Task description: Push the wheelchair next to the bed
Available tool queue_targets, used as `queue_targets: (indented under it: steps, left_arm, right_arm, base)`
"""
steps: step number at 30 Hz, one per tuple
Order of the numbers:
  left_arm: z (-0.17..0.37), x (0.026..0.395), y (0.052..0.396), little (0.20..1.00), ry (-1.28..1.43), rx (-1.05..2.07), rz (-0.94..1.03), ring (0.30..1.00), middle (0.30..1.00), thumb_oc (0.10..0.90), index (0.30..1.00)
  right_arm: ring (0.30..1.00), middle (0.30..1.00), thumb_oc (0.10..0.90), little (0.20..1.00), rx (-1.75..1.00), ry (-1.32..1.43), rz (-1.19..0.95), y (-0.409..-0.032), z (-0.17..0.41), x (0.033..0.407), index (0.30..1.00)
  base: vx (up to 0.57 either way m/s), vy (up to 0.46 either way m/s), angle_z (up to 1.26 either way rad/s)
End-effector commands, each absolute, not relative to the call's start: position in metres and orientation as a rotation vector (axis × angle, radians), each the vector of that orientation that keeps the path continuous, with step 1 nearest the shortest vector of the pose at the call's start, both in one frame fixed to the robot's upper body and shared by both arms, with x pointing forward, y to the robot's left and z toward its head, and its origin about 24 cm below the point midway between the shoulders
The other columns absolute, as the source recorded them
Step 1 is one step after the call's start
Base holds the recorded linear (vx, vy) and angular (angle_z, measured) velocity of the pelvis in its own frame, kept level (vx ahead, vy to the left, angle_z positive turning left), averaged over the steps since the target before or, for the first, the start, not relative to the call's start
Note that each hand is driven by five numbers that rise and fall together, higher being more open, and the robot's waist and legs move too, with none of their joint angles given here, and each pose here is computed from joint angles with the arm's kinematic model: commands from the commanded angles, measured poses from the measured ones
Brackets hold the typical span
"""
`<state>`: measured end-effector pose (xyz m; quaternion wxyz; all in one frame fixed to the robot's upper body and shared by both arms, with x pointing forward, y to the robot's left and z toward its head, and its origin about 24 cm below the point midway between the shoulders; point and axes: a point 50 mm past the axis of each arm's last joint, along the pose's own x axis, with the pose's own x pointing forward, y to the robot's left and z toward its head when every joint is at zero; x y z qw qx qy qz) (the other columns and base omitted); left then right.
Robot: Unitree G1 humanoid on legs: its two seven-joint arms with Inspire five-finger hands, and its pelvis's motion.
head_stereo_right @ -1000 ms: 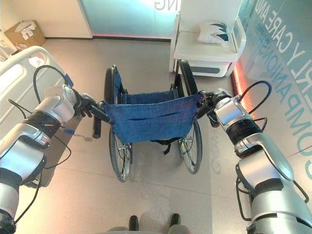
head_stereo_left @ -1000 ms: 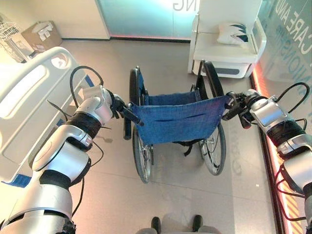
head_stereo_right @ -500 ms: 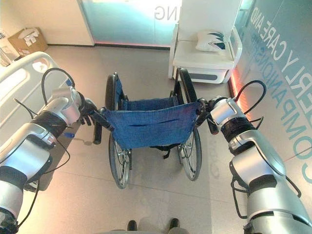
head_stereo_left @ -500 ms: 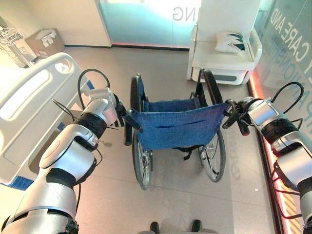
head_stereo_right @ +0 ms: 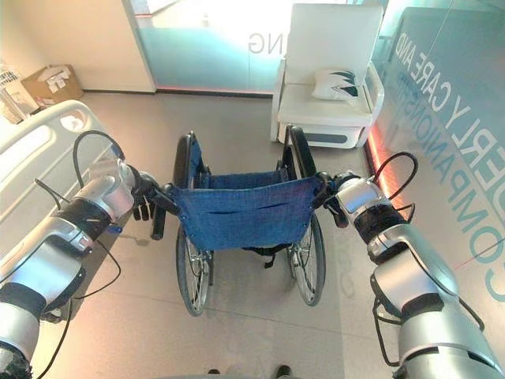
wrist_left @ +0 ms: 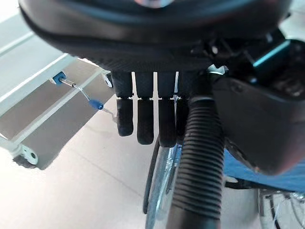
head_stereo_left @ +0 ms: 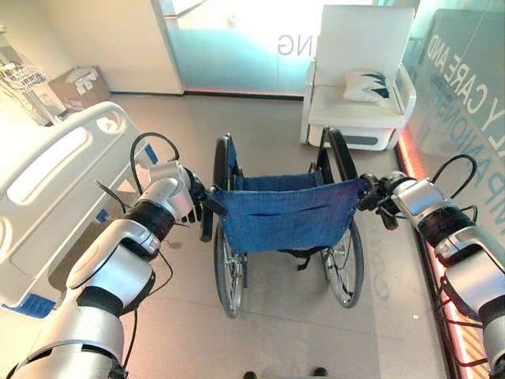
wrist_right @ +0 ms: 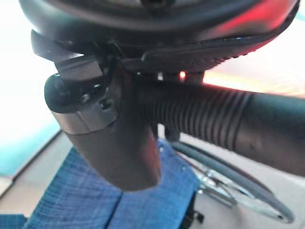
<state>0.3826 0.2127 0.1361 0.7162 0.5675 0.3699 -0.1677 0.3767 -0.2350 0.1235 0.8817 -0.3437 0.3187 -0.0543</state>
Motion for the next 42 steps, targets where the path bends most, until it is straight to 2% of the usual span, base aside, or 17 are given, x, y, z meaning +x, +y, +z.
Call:
queue_targets:
  steps: [1,6,11,16,21,26,32,42]
  left_arm:
    - [0.109,0.371,0.236,0.3,0.9,1.307,-0.325,0.3,0.3,0.4,0.3]
    - [0.087,0.364,0.232,0.3,0.875,1.292,-0.367,0.3,0.3,0.4,0.3]
    - [0.058,0.358,0.214,0.3,0.784,1.216,-0.384,0.3,0.3,0.4,0.3]
    - [0.04,0.351,0.208,0.3,0.636,1.01,-0.253,0.3,0.3,0.4,0.3]
    - [0.055,0.358,0.216,0.3,0.503,0.914,-0.13,0.3,0.3,0.4,0.3]
    - [0.077,0.369,0.219,0.3,0.435,0.839,-0.086,0.3,0.3,0.4,0.3]
    - [0.083,0.376,0.208,0.3,0.442,0.796,-0.123,0.3,0.3,0.4,0.3]
    - [0.095,0.386,0.195,0.3,0.467,0.927,-0.202,0.3,0.3,0.4,0.3]
  right_arm:
    - [0.3,0.3,0.4,0.3,-0.601,0.406,-0.015,-0.213,0.179,0.389,0.3]
    - [0.3,0.3,0.4,0.3,-0.571,0.366,-0.024,-0.217,0.181,0.387,0.3]
    - [0.3,0.3,0.4,0.3,-0.541,0.295,0.018,-0.206,0.184,0.389,0.3]
    - [0.3,0.3,0.4,0.3,-0.67,0.3,0.028,-0.21,0.168,0.386,0.3]
    - [0.3,0.3,0.4,0.3,-0.739,0.433,0.016,-0.223,0.15,0.384,0.3]
    - [0.3,0.3,0.4,0.3,-0.823,0.409,0.018,-0.22,0.161,0.393,0.3]
    - [0.3,0.3,0.4,0.3,-0.857,0.337,-0.037,-0.209,0.177,0.401,0.3]
    - [0.3,0.3,0.4,0.3,-0.822,0.231,-0.059,-0.189,0.187,0.41,0.3]
  base:
    - [0.0,0.0,0.0]
    - [0.0,0.0,0.0]
    - [0.0,0.0,0.0]
    - [0.0,0.0,0.0]
    - [0.02,0.008,0.01]
    - [0.06,0.019,0.02]
    - [0.07,0.078,0.02]
    - [0.05,0.128,-0.07]
